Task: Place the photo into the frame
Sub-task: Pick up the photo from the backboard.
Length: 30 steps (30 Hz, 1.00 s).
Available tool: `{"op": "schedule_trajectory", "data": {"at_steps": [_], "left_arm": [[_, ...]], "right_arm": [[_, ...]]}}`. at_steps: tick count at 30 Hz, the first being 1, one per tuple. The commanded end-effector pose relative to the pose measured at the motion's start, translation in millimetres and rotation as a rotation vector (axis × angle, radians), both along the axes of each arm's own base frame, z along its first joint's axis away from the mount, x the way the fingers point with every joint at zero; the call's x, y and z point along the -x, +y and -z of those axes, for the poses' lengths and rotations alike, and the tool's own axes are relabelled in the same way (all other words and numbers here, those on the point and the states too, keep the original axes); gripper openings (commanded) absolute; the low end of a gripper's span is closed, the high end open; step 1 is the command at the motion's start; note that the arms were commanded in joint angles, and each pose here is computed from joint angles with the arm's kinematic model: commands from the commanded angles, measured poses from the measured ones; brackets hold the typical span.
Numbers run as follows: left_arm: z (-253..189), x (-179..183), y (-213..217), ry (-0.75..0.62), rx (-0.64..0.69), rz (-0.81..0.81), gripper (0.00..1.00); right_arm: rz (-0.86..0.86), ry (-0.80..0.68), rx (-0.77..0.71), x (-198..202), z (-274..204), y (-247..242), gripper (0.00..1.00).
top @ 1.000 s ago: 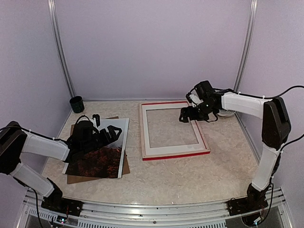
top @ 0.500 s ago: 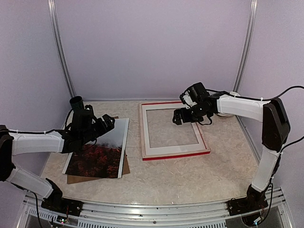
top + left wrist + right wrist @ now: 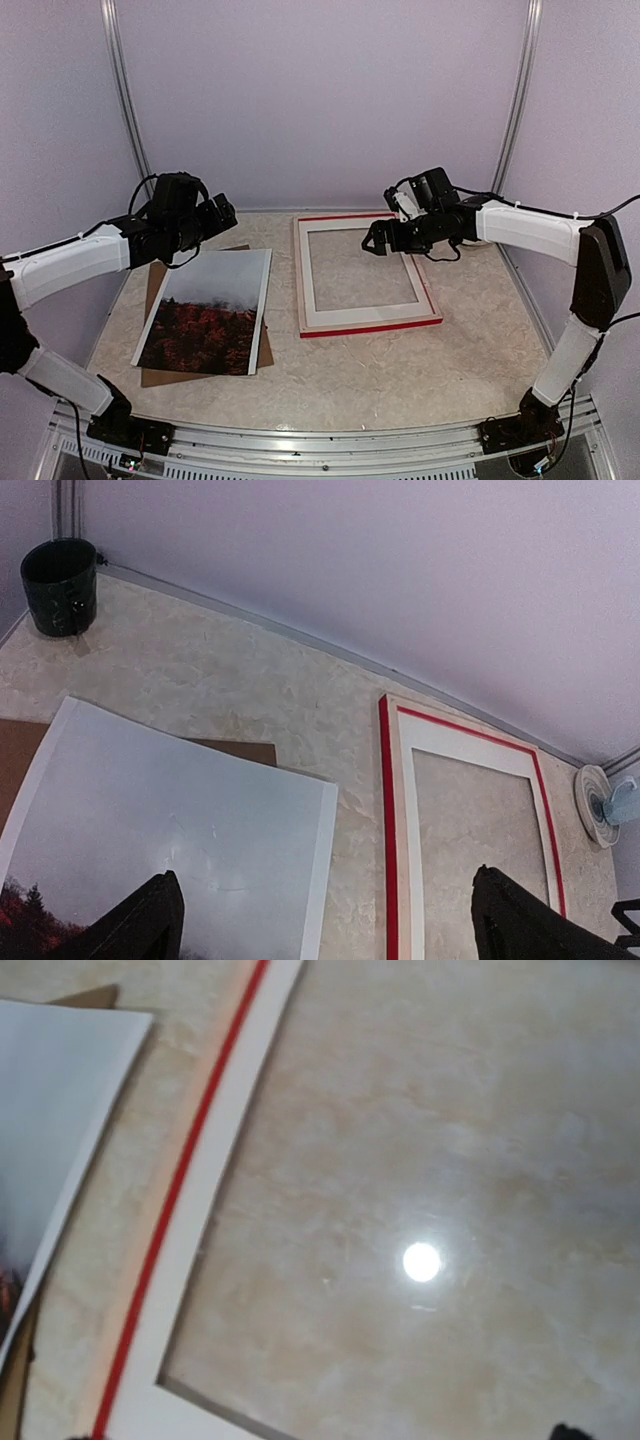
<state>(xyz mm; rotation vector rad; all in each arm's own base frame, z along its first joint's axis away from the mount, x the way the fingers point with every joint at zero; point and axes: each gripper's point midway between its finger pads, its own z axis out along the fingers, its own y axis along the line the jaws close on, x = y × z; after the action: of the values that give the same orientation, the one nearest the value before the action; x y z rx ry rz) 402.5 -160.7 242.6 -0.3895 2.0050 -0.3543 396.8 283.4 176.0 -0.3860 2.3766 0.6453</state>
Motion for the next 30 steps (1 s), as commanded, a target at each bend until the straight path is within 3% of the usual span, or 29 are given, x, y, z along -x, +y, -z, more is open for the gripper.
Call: {"op": "schedule_trajectory", "data": {"at_steps": [1, 6, 13, 18, 30], "left_arm": [[37, 20, 10, 0.086, -0.014, -0.005, 0.99], [46, 57, 11, 0.049, -0.011, 0.025, 0.99], [44, 94, 41, -0.064, -0.007, -0.023, 0.99], [48, 107, 46, -0.084, -0.001, -0.011, 0.99], [80, 108, 61, -0.096, -0.073, -0.102, 0.99]], "right_arm": [[-0.073, -0.154, -0.087, 18, -32, 24, 0.99], [-0.101, -0.186, -0.064, 39, -33, 45, 0.99], [-0.129, -0.161, -0.377, 71, -67, 64, 0.99], [-0.176, -0.127, -0.359, 80, -70, 96, 0.99], [-0.233, 0.082, -0.25, 80, -14, 188, 0.99]]}}
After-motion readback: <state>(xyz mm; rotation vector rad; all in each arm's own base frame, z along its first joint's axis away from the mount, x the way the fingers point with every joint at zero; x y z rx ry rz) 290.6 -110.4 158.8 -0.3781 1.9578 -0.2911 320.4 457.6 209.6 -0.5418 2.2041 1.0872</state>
